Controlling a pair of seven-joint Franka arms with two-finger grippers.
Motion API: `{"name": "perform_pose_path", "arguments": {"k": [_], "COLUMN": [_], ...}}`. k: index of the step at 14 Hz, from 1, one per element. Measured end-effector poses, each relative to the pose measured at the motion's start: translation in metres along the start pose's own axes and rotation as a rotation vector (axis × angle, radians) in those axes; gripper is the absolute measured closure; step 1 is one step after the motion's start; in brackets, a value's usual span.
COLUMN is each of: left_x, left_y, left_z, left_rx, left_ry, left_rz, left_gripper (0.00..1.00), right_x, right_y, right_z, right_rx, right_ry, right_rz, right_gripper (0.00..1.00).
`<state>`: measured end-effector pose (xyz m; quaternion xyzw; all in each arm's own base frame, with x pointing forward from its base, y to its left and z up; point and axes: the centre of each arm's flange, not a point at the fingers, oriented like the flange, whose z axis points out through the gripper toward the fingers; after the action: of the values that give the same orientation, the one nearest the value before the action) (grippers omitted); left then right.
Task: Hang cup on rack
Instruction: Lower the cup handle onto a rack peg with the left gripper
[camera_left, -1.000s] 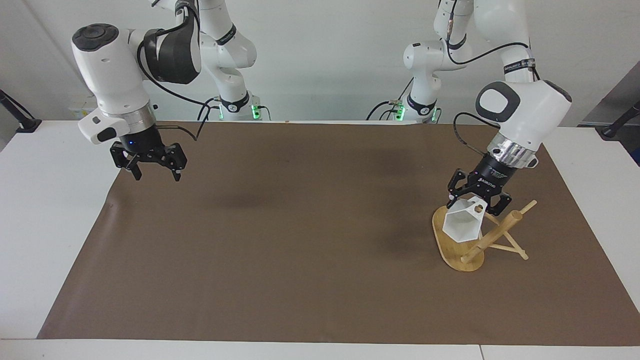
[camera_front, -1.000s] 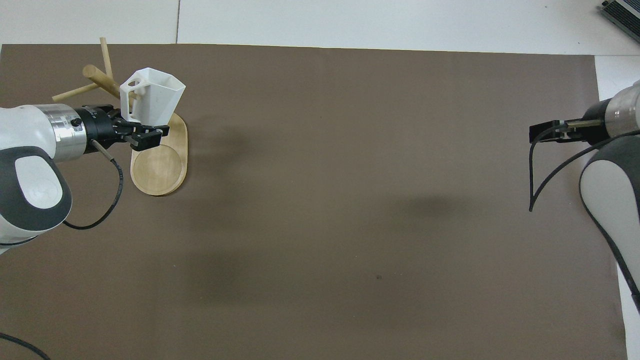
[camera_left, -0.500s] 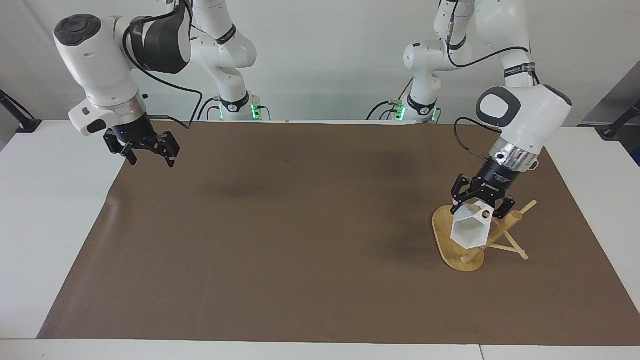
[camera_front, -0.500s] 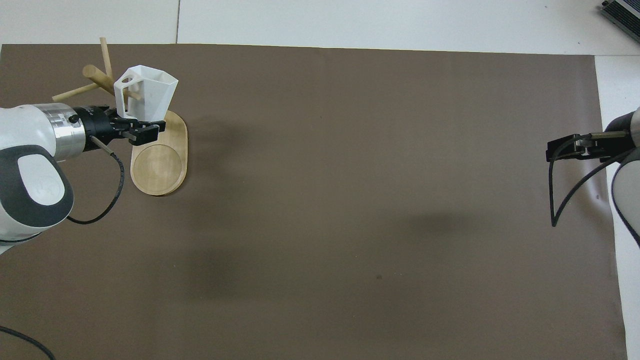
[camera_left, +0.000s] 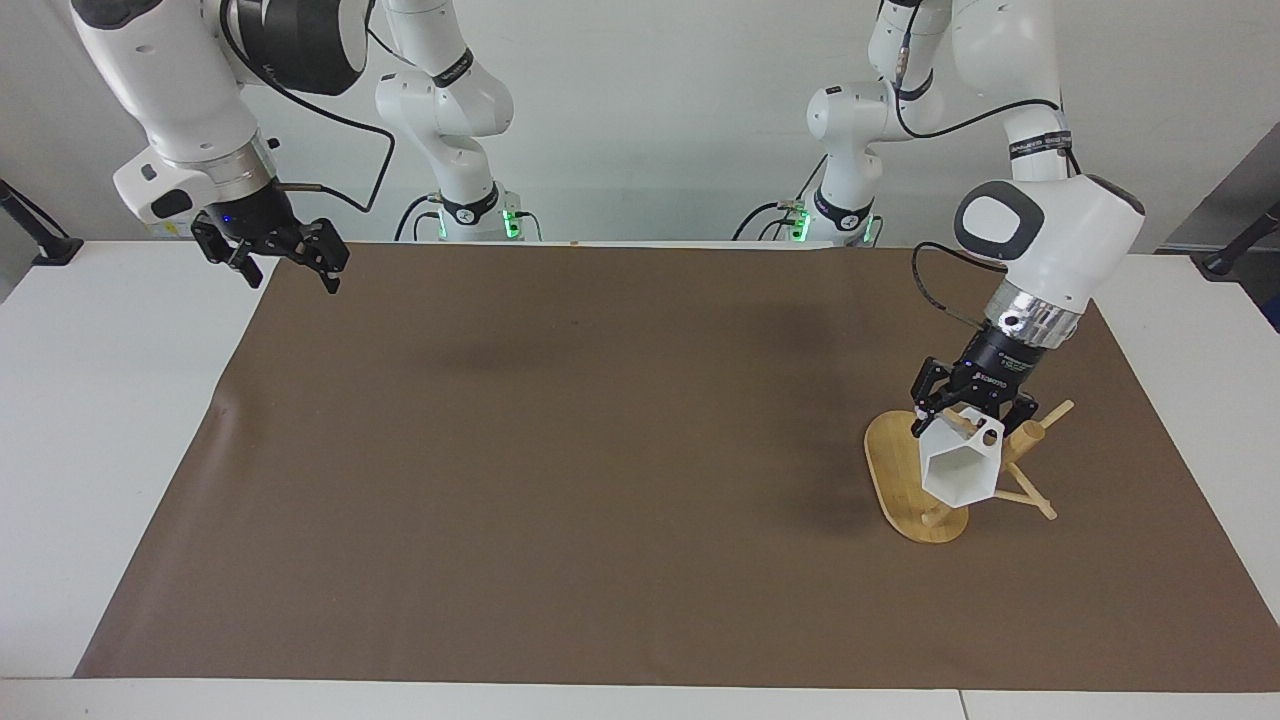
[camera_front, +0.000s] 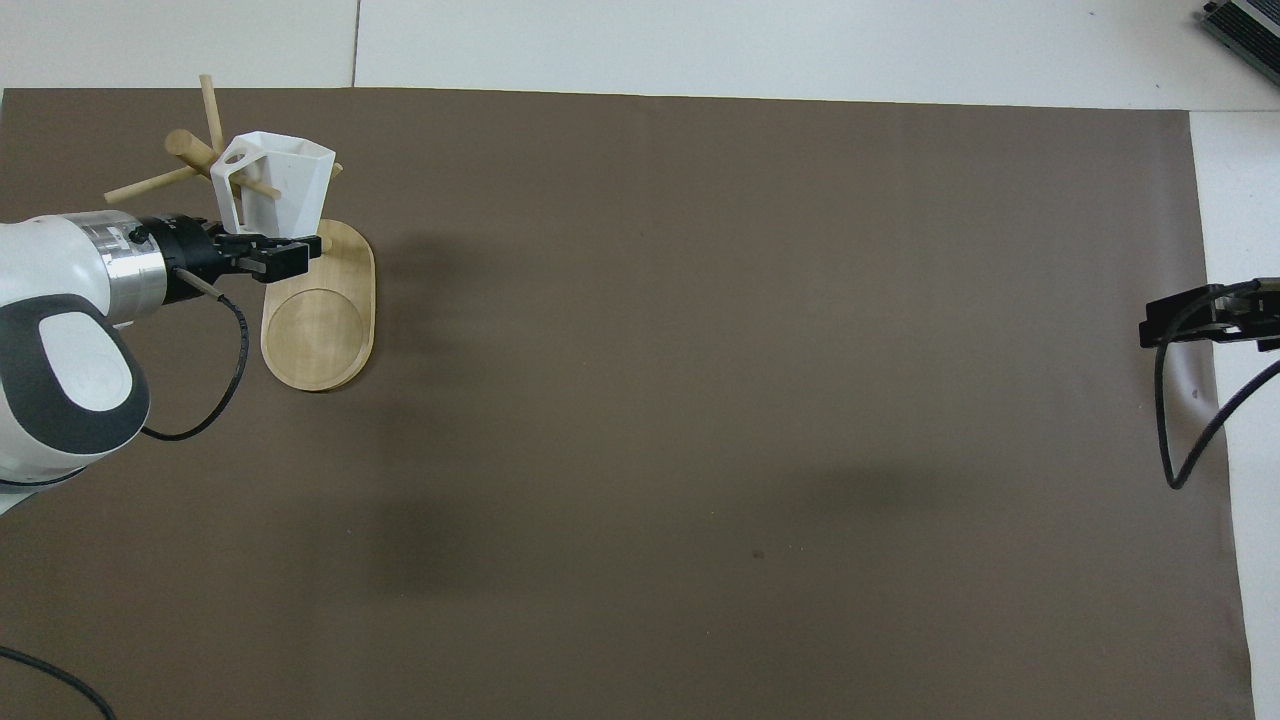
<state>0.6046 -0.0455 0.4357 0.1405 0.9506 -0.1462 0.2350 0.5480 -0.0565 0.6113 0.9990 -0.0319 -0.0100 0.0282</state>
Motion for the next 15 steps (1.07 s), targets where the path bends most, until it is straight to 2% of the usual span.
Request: {"name": "perform_pose_path", "arguments": {"k": [8,11,15], "left_x": [0.008,0.008,0.007], "left_y": [0.000,0.000,-0.005], "left_z": [0.007,0.007,0.006], "left_rx": [-0.011,-0.011,0.020], "left_ry": [0.000,0.000,0.035], "left_rz": [-0.015,-0.015,0.024], "left_gripper": [0.28,0.00,0.00], "right_x": [-0.009,-0.009,-0.009], "right_y": [0.022,0.022,0.021], "right_z": [-0.014,-0.015,-0.016], "right_rx": [0.041,0.041,0.041], "right_ry": [0.001,0.002,0.004], "right_rz": [0.048,0.047,0.046], "right_gripper": [0.00,0.00,0.00]}}
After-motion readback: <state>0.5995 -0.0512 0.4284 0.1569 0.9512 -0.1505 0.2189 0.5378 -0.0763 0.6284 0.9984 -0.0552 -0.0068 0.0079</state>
